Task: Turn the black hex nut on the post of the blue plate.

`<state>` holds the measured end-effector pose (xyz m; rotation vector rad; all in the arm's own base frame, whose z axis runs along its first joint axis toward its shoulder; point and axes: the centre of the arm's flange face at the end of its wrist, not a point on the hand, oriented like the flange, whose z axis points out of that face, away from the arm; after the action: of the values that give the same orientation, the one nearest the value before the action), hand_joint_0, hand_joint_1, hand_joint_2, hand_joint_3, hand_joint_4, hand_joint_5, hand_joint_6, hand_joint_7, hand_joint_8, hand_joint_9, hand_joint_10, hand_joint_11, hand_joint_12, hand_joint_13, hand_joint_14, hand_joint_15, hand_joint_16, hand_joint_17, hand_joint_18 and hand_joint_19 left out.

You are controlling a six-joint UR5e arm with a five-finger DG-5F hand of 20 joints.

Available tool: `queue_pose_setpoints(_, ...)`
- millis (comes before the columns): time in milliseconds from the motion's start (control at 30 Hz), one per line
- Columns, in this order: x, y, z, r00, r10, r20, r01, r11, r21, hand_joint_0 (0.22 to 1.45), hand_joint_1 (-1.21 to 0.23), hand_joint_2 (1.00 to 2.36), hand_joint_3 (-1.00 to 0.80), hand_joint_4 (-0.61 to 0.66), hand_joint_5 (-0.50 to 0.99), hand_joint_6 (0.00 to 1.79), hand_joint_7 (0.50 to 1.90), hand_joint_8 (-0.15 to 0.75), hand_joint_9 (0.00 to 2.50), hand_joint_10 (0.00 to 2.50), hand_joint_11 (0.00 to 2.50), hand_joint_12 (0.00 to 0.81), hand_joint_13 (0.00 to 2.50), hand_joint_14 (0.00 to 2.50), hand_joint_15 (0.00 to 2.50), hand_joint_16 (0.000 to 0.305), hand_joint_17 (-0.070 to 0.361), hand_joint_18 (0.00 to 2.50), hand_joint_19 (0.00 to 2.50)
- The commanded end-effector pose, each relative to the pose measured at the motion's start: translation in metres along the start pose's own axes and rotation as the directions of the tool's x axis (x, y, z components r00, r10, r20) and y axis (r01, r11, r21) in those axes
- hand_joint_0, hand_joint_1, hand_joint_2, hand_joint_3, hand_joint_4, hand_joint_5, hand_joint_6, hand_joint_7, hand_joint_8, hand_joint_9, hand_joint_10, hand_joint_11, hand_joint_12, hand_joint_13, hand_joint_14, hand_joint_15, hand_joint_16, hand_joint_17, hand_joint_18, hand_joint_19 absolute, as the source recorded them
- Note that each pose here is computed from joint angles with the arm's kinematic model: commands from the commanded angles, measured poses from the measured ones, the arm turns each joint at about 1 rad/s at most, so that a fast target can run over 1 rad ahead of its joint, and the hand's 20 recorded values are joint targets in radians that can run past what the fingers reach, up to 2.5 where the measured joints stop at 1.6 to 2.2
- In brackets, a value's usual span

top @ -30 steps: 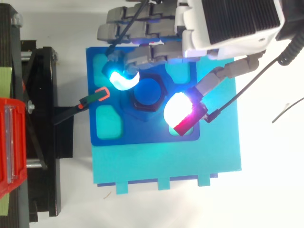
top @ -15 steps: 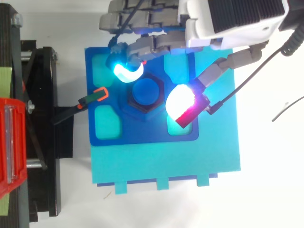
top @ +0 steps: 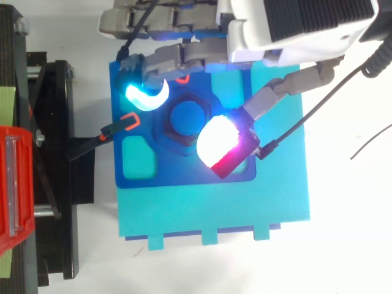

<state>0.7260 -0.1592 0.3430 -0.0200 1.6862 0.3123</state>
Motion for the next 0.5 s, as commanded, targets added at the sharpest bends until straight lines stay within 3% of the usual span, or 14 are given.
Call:
queue_pose_setpoints(0,0.0,0.008,0.005,1.0,-0.006,0.007,0.006,1.0,0.005,0.46,-0.36,1.0,-0.5,0.15,-0.22,0.5,0.89,0.227,0.16,0.0,0.0,0.358,0.08,0.0,0.01,0.059,0.133,0.0,0.09)
queue_pose_setpoints(233,0.004,0.024,0.014,1.0,-0.009,0.0,0.009,0.9998,0.017,0.46,-0.36,1.0,-0.5,0.15,-0.21,0.5,0.89,0.228,0.16,0.0,0.0,0.359,0.08,0.0,0.01,0.059,0.133,0.0,0.09)
queue_pose_setpoints(333,0.01,0.043,0.02,0.9997,-0.007,-0.024,0.008,0.9994,0.034,0.46,-0.36,1.0,-0.5,0.15,-0.21,0.5,0.89,0.229,0.16,0.0,0.0,0.359,0.08,0.0,0.01,0.059,0.133,0.0,0.09)
queue_pose_setpoints(467,0.013,0.05,0.023,0.9993,-0.003,-0.036,0.005,0.9985,0.055,0.46,-0.36,1.0,-0.5,0.15,-0.21,0.5,0.89,0.228,0.16,0.0,0.0,0.359,0.08,0.0,0.0,0.059,0.133,0.0,0.08)
